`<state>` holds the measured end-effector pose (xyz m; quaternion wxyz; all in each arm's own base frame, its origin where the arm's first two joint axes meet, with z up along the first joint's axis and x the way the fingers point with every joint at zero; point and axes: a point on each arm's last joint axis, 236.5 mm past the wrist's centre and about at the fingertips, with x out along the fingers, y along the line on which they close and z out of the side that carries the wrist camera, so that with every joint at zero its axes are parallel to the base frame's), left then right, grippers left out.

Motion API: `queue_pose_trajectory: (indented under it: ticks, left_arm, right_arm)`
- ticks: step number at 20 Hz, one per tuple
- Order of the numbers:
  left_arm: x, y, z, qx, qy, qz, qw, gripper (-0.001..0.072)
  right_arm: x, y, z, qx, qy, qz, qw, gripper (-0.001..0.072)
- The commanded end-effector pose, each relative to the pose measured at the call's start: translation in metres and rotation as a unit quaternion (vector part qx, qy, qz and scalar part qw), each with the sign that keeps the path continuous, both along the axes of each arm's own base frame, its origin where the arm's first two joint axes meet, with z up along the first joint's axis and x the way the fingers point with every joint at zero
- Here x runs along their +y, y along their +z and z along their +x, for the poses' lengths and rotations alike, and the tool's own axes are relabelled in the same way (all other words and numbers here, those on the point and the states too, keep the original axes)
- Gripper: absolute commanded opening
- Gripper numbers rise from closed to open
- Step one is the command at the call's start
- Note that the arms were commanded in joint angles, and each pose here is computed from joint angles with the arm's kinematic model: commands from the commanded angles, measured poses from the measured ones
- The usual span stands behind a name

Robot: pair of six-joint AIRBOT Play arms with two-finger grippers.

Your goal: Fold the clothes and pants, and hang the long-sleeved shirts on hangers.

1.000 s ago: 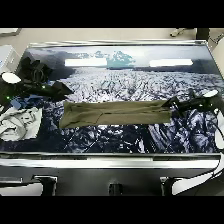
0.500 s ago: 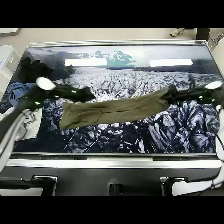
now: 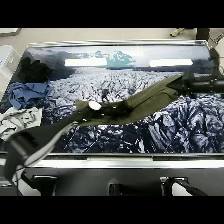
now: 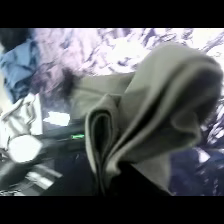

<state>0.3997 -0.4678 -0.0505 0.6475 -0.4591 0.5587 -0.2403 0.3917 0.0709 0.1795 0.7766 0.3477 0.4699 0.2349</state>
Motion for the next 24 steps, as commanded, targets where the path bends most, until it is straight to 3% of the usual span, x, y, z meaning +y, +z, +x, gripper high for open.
queue_pose_trajectory:
  ticks: [1,6,10,12,15,19,24]
  left_arm:
    - [-0.081,-0.003,-0.024,0.062,0.019,-0.081,0.995,0.0021]
    - [-0.158,0.008,-0.051,0.099,0.0,-0.161,0.982,0.002]
    - [-0.13,0.014,-0.027,0.01,-0.066,-0.12,0.99,0.0017]
    - [-0.081,0.009,-0.004,-0.031,-0.122,-0.052,0.991,0.0016]
    - [0.019,0.052,0.058,-0.114,-0.137,0.035,0.983,0.0016]
    - [0.168,0.158,0.119,-0.214,-0.074,0.115,0.967,0.0017]
    - [0.295,0.291,0.1,-0.318,0.004,0.195,0.928,0.0019]
  right_arm:
    - [0.012,0.029,-0.029,-0.018,0.015,-0.004,1.0,0.0038]
    - [0.01,0.038,-0.032,-0.037,0.004,-0.018,0.999,0.0038]
    - [0.002,0.016,-0.015,-0.013,-0.006,-0.015,1.0,0.0038]
    - [0.003,0.002,-0.003,-0.001,-0.006,-0.011,1.0,0.0038]
    - [0.046,-0.02,0.015,0.006,0.03,-0.005,1.0,0.0039]
    - [0.131,-0.066,0.041,0.025,0.056,0.006,0.998,0.0039]
    - [0.244,-0.169,0.038,0.106,0.083,0.018,0.991,0.004]
